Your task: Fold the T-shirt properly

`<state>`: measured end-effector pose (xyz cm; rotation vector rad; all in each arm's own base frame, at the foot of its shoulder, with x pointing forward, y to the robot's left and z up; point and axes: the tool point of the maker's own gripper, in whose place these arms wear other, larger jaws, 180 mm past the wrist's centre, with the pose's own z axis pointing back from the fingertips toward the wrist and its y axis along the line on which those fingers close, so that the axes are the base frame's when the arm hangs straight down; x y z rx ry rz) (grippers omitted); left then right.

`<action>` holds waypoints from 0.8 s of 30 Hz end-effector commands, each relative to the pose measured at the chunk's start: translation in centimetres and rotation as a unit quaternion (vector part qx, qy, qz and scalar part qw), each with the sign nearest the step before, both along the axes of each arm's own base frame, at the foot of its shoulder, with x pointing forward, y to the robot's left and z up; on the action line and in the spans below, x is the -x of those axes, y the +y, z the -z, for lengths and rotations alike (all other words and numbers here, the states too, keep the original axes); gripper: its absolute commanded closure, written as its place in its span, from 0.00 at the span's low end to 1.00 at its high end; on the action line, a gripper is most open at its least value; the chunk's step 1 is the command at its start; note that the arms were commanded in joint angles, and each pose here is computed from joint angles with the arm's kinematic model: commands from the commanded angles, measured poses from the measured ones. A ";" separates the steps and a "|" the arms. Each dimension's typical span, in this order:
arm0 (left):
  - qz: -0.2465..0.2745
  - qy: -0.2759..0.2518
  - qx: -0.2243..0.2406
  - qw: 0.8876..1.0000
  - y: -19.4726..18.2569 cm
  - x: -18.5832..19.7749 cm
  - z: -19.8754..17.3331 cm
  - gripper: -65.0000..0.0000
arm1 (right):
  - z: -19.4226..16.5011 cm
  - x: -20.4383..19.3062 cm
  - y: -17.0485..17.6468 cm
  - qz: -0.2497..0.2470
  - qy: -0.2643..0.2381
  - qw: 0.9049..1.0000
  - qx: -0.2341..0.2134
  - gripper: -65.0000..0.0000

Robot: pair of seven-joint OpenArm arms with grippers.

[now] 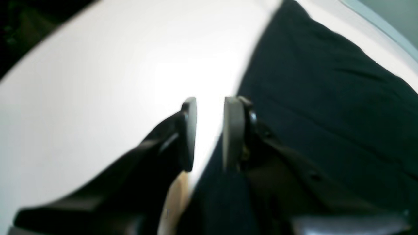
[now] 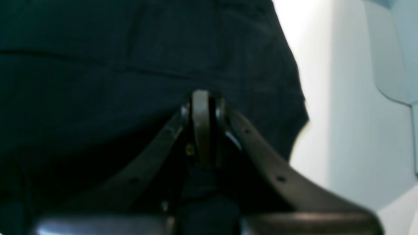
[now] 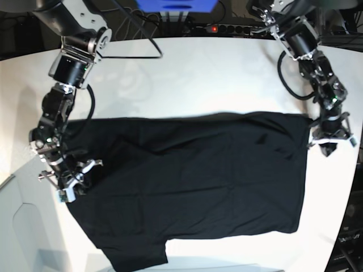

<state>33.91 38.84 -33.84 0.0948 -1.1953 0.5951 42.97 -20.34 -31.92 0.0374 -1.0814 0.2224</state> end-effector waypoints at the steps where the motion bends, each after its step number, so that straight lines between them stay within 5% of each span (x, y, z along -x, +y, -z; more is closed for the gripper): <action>1: -0.002 -0.029 -0.016 0.999 0.7 -0.8 -2.2 0.78 | -2.5 -1.0 -1.0 0.013 -0.039 0.999 -0.003 1.00; 15: 0.047 -0.006 -0.002 0.999 -2.9 -3.5 -0.2 0.77 | -2.1 -0.9 -1.0 0.017 -0.035 0.999 -0.008 1.00; 21: 0.060 0.018 0.029 0.998 -4.1 -5.1 2.1 0.47 | -2.0 -0.9 -0.9 0.016 -0.032 0.999 -0.008 1.00; 24: 0.074 0.027 0.020 0.997 -4.5 -5.3 2.4 0.43 | -1.5 -0.5 -0.9 0.016 -0.026 0.999 -0.008 1.00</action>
